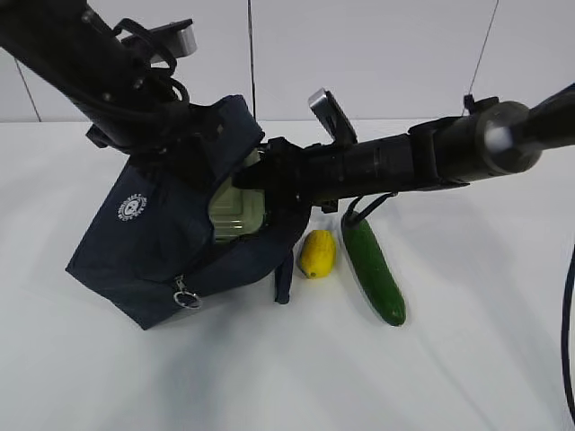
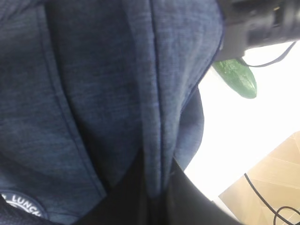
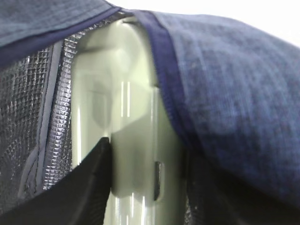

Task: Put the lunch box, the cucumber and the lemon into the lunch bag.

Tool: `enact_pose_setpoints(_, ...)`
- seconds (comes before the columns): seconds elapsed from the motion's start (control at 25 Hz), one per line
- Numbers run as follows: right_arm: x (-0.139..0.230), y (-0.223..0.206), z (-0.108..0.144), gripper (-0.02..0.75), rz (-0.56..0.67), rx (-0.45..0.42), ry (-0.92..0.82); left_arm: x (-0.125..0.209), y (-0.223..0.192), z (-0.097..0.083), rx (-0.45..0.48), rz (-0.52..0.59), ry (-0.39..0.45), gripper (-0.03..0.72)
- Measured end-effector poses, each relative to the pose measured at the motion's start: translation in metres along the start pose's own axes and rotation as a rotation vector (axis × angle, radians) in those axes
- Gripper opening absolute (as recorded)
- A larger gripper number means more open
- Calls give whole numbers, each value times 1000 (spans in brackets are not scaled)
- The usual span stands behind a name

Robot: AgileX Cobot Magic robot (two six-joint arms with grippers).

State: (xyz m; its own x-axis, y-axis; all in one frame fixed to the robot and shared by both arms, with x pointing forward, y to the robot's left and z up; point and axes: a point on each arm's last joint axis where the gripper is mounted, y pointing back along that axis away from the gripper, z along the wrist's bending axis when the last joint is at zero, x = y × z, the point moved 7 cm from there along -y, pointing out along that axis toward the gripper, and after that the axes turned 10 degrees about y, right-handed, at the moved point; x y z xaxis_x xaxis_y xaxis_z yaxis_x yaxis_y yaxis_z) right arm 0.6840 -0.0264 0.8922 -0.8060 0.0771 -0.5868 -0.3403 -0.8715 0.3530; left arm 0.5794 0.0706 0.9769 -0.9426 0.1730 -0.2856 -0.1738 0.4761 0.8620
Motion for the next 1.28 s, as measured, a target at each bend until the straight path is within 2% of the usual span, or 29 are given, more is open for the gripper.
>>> enact_pose_setpoints(0.32,16,-9,-16,354,34,-1,-41,0,-1,0,3,0,3,4)
enact_pose_setpoints(0.48,16,-9,-15,400,35,-3,-50,-1,-1,0,4,-7,4,4)
enact_pose_setpoints(0.76,12,-3,-4,433,37,-94,-62,-2,-1,0,4,-11,5,4)
enact_pose_setpoints(1.04,-13,46,-19,438,29,-119,-60,-2,-1,0,4,-11,5,4)
enact_pose_setpoints(1.16,-33,76,-18,438,6,-90,-6,-2,-1,0,2,-11,4,4)
enact_pose_setpoints(1.28,-37,97,-14,438,65,-25,75,-2,-1,0,1,-11,2,4)
